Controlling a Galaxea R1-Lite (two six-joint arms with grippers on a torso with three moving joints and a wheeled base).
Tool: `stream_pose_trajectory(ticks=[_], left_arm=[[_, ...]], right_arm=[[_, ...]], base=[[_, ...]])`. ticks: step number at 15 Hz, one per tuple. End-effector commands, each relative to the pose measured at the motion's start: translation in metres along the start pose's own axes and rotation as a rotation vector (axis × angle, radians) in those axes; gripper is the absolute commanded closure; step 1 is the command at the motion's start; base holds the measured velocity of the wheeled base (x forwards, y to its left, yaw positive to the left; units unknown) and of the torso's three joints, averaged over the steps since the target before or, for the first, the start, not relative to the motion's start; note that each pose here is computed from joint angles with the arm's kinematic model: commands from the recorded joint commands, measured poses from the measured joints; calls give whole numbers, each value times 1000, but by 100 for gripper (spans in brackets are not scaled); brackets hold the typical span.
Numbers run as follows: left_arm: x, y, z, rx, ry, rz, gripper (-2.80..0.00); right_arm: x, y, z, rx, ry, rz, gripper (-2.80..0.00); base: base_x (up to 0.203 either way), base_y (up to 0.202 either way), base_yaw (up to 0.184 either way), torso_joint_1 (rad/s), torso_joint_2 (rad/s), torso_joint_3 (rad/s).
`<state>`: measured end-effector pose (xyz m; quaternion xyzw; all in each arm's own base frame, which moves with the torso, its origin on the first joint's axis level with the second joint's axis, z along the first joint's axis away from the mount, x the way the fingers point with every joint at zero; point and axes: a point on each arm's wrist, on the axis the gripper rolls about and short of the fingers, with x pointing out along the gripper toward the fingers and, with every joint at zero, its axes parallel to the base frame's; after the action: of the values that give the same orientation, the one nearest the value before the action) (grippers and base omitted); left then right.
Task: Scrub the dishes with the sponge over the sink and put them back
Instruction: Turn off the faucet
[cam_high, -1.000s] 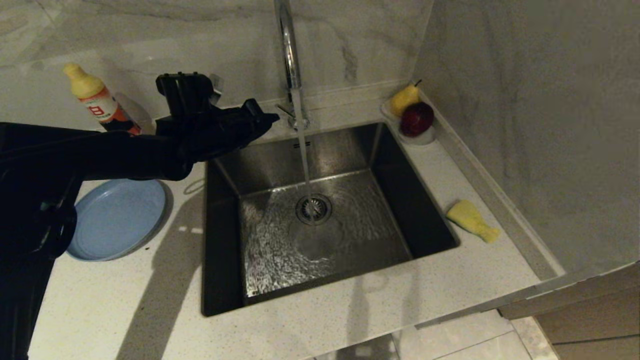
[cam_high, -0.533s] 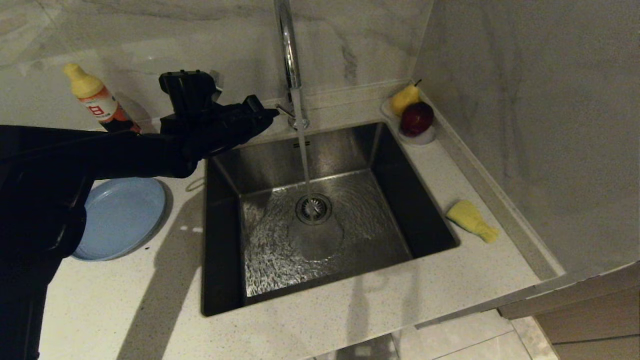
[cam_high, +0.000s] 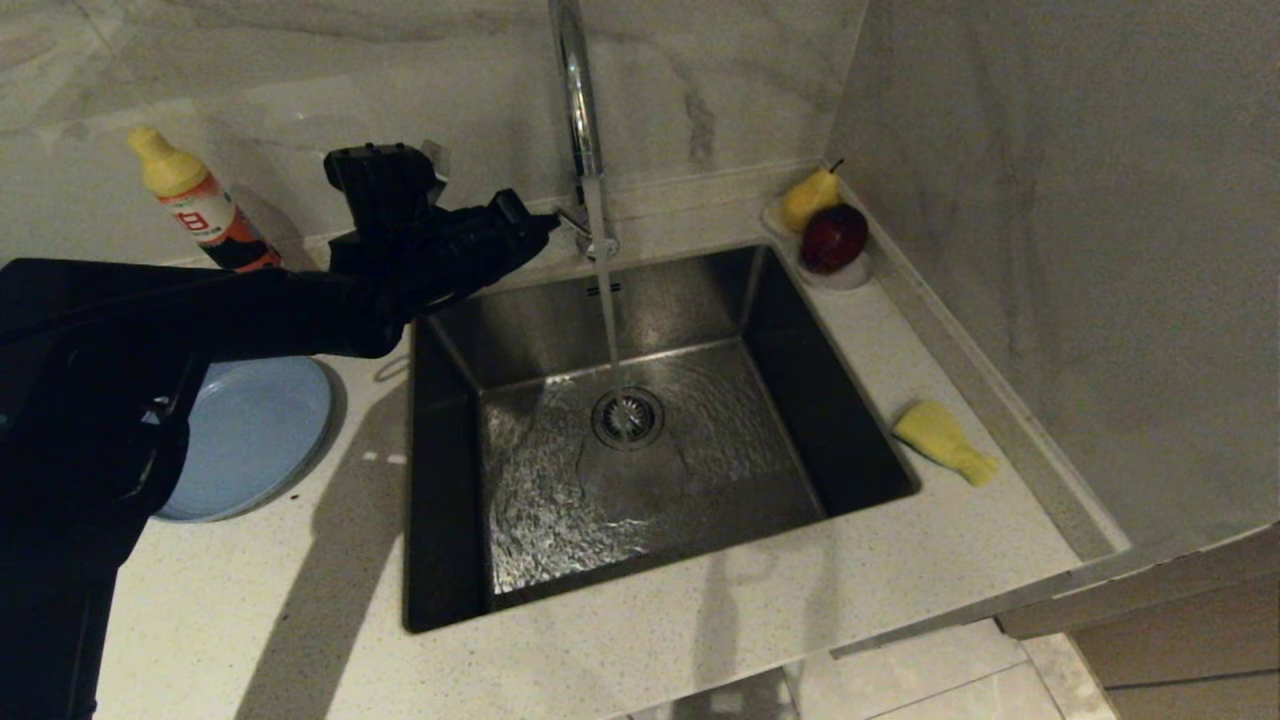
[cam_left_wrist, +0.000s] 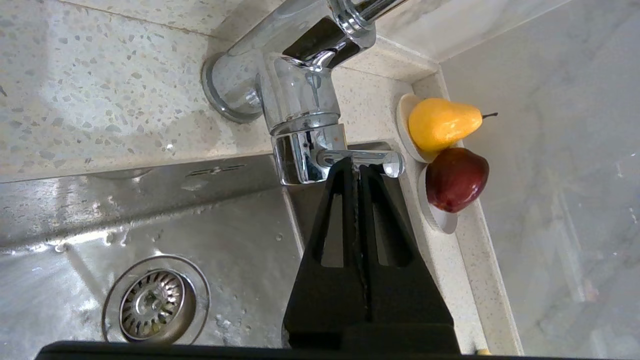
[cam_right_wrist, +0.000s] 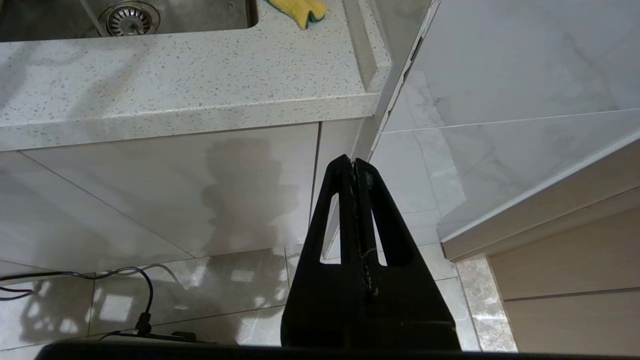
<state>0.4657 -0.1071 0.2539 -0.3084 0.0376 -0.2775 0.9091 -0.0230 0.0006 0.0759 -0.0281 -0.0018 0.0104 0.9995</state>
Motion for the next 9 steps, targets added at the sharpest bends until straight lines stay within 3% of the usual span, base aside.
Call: stream_pose_trajectory(ticks=[1,9], left_arm=[[1,1,0,-2,-5,-8,0],[-10,1,-6,-17,34,26,0]], right_arm=[[0,0,0,-1,1,-1,0],[0,0,0,-1,1,1,0]], base=[[0,0,0,0,0,0],[0,0,0,0,0,0]])
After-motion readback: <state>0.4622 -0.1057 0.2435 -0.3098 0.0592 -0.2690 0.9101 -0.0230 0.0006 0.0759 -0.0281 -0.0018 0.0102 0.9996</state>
